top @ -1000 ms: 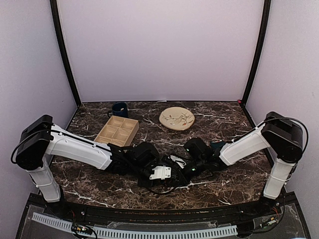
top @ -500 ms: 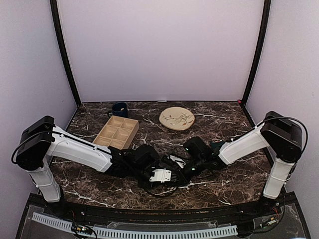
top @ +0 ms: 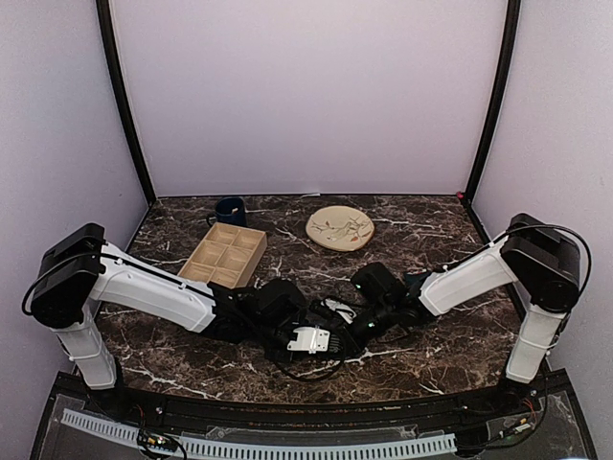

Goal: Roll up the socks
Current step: Roll the sock at the center of the board.

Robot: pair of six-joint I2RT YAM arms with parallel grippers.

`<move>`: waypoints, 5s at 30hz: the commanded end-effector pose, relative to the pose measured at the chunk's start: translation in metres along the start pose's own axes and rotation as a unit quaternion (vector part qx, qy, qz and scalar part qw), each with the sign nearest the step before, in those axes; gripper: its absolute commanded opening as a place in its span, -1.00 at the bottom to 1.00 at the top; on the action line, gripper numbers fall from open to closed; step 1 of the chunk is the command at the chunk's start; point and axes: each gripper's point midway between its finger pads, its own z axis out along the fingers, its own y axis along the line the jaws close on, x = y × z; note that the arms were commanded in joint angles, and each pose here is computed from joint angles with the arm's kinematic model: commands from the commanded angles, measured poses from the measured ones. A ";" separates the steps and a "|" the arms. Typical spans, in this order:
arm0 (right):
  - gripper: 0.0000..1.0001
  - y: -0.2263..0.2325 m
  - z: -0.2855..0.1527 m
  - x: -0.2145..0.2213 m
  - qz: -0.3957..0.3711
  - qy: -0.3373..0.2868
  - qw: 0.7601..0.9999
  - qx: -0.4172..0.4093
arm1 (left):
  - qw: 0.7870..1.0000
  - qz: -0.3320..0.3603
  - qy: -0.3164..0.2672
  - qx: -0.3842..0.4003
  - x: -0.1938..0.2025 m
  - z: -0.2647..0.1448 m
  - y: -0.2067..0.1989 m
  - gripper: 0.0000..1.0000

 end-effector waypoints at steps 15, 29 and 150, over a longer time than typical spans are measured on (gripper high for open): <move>-1.00 -0.025 0.005 0.072 0.073 0.115 0.990 0.041 | 1.000 0.012 0.022 -0.009 0.006 0.009 -0.001 -0.58; -0.93 -0.030 0.001 0.073 0.081 0.109 0.989 0.051 | 0.998 -0.007 0.046 0.035 0.012 0.010 -0.008 -1.00; 0.03 0.011 -0.014 -0.006 -0.364 -0.092 0.854 0.360 | 0.889 -0.262 0.064 0.369 0.008 0.007 -0.033 -1.00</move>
